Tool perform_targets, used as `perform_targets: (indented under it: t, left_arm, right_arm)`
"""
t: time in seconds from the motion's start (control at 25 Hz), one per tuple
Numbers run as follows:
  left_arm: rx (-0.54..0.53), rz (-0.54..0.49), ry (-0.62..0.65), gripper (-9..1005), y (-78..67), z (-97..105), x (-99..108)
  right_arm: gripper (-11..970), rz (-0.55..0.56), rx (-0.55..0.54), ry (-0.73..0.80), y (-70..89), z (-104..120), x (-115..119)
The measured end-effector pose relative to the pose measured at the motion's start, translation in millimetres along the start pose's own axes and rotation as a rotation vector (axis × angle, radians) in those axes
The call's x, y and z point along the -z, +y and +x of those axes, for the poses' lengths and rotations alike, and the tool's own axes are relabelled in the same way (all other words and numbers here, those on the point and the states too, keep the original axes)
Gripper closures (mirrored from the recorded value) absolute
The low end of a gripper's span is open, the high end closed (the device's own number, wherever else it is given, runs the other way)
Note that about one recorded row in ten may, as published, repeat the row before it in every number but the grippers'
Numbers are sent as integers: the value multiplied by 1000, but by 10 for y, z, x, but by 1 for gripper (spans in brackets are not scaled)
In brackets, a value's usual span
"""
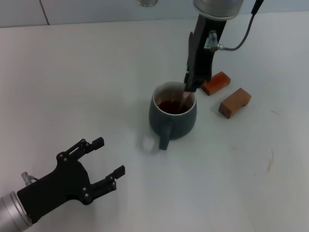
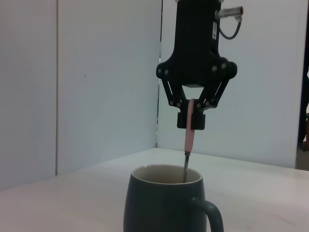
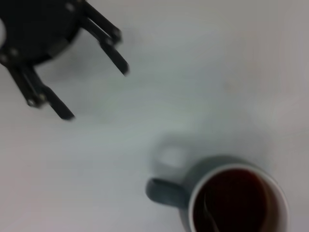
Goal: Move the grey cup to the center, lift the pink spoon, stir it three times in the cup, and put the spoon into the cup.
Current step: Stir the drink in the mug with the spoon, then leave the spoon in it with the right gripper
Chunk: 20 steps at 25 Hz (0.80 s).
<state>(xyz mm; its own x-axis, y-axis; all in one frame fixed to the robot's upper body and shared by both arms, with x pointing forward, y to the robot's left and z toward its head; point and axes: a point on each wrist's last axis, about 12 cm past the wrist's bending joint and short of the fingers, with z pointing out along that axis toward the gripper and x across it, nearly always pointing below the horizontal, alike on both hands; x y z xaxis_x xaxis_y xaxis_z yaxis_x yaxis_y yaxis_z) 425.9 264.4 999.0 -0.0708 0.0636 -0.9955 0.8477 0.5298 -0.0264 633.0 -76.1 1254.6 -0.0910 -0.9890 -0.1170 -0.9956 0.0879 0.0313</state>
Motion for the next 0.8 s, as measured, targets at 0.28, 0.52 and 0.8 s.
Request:
perform_targets:
  t: [0.28,0.52,0.8]
  left_arm:
    - [1,0,-2,181,-3,-1,6]
    - [1,0,-2,182,-4,0,9]
    - [4,-2,-4,182,-12,3,19]
  right_arm:
    - [840,49,11,-49,-57,-65,-12]
    - [840,88,-27,-2,-102,-13,-14]
    - [839,30,-22,36,-22,2,10]
